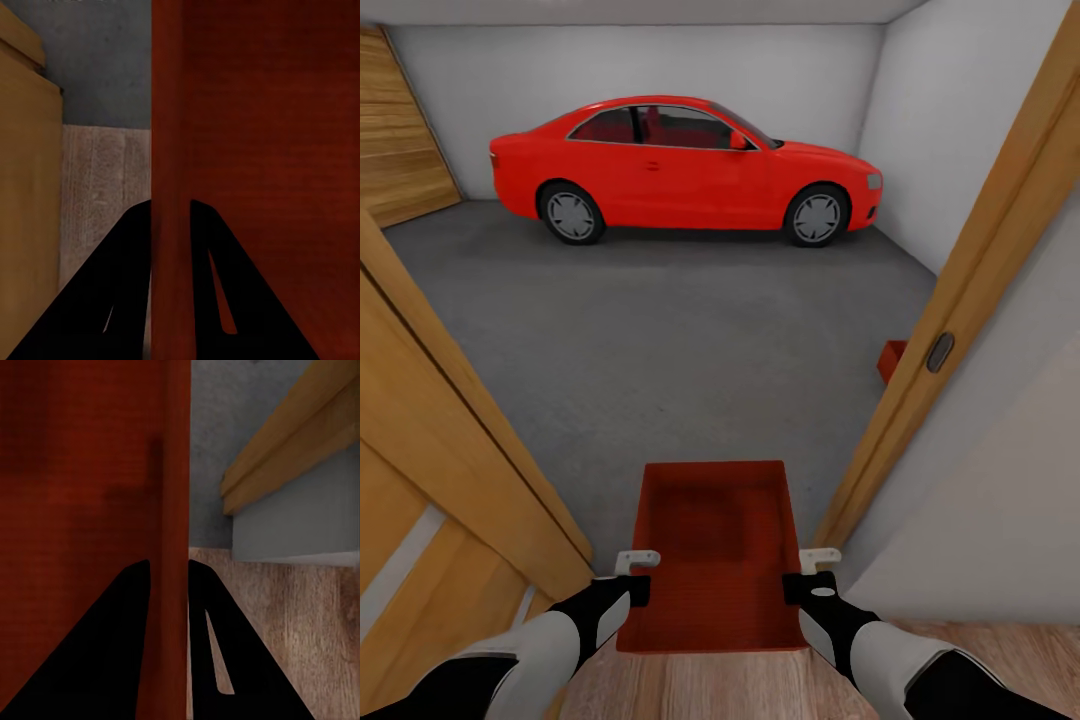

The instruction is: Move the two storage containers from the living room to the garage. In the garage, place one container on the floor and stack the other container on top of it (either order is fine).

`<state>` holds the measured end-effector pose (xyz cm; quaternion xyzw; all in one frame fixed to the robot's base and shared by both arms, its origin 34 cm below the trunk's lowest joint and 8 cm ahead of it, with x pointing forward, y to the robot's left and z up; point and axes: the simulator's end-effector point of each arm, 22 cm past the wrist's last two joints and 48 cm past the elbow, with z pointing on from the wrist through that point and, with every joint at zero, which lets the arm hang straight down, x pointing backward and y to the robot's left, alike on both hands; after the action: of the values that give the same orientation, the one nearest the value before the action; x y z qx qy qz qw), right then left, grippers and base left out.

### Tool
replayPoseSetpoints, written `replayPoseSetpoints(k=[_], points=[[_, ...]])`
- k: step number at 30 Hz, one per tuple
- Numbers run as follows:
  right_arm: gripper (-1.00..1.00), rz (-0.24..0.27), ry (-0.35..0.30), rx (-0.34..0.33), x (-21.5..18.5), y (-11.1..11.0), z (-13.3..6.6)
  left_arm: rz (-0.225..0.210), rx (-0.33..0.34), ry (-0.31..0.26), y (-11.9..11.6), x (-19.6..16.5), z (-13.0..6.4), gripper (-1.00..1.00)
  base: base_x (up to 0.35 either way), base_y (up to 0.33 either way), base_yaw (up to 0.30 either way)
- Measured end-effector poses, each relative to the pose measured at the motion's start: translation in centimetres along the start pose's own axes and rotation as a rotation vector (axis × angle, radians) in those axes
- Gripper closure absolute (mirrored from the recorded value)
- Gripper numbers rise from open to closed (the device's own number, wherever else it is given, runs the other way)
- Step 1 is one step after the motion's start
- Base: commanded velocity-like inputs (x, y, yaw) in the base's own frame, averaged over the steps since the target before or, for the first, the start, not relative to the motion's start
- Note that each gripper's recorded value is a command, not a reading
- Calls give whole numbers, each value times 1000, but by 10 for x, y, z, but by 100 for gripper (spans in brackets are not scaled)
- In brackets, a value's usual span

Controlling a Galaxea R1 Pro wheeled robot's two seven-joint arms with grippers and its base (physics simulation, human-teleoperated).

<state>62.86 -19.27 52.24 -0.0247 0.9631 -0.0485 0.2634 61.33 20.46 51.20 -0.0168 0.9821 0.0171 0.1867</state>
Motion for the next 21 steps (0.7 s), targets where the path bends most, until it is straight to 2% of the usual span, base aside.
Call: replayPoseSetpoints(k=[5, 13, 21], points=[[100, 1, 0, 0, 0, 0, 0, 0, 0, 0, 0, 0, 0, 100, 0, 56, -8], [100, 1, -2, 0, -1, 0, 0, 0, 1, -2, 0, -1, 0, 100, 0, 230, 0], [100, 1, -1, 0, 0, 0, 0, 0, 0, -1, 0, 0, 0, 100, 0, 30, 0]])
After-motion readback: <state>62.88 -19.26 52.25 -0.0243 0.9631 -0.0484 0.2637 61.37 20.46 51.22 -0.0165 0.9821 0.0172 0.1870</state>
